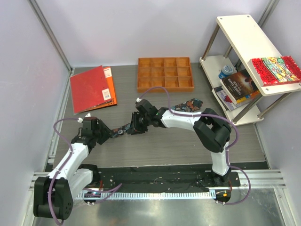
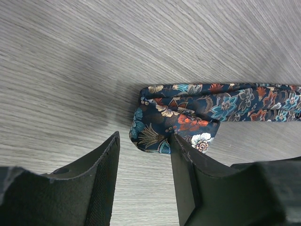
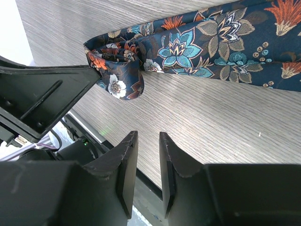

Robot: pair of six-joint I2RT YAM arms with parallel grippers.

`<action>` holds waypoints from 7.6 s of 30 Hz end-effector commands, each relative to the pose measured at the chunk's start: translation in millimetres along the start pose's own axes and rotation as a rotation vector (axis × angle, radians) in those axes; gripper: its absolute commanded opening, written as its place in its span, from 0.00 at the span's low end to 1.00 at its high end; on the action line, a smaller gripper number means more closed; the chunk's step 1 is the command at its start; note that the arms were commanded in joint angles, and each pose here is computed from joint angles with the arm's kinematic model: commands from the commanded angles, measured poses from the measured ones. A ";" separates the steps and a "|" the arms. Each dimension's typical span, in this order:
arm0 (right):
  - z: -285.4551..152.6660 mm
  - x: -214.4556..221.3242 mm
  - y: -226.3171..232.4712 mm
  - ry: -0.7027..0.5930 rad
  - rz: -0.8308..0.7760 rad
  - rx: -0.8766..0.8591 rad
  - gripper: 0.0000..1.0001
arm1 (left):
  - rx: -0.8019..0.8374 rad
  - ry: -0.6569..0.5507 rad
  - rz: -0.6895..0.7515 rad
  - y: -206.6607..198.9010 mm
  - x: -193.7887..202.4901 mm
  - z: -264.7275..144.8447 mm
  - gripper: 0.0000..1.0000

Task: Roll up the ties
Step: Roll the tie at the center of the board.

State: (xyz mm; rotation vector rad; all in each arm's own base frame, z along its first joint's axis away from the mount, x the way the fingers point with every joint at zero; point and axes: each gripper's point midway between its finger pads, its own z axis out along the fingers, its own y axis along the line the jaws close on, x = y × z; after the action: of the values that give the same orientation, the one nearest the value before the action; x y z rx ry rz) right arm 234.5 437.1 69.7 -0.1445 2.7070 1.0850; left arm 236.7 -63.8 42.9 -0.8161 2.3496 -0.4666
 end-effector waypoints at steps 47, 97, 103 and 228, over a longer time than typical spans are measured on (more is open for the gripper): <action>35.3 -41.8 33.7 -0.083 -0.040 -0.038 0.23 | -0.189 0.049 -0.187 20.1 20.5 -36.9 0.11; 40.6 16.8 103.6 -0.039 -0.004 -0.237 0.15 | -0.323 -0.059 -0.079 22.1 -16.1 -55.6 0.08; 57.2 12.5 102.5 -0.037 -0.001 -0.239 0.14 | -0.313 -0.056 -0.073 17.1 -18.9 -59.7 0.07; 28.1 -59.7 123.3 -0.030 0.025 -0.261 0.16 | -0.149 -0.016 0.250 -42.8 -57.6 -91.1 0.81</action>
State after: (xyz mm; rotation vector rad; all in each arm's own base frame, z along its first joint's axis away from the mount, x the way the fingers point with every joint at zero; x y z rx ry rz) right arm 280.0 525.9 124.7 -0.1152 2.5778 1.3361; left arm 229.9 -43.3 151.0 -0.6085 2.4768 -0.1081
